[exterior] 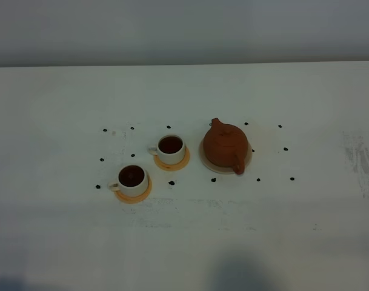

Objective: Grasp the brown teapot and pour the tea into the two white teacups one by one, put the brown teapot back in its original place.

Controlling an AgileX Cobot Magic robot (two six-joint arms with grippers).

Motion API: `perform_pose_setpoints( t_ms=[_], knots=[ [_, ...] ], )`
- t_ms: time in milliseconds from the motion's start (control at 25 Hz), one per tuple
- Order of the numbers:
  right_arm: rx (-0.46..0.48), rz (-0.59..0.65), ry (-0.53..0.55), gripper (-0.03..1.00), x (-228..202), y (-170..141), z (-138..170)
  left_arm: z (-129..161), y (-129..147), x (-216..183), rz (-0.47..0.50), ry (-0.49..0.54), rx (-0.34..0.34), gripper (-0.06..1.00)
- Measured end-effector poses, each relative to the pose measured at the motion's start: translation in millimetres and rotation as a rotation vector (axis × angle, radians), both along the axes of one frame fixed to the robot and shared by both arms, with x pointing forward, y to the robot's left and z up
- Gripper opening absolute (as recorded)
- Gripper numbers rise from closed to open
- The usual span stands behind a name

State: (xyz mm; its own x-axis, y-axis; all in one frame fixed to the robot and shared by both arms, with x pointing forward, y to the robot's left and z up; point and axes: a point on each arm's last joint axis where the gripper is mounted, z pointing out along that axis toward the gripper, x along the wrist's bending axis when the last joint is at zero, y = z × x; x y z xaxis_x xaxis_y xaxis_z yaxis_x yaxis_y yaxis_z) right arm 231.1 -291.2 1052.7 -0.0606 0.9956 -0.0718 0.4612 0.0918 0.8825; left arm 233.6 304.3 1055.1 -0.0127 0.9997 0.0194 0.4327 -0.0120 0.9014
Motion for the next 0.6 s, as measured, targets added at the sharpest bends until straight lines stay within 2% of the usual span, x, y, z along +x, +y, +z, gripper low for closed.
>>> perform_pose_setpoints(
  t_ms=[600],
  knots=[
    [0.0,0.0,0.0,0.21,0.0,0.0,0.0,0.0,0.0,0.0,0.0,0.0,0.0,0.5]
  ],
)
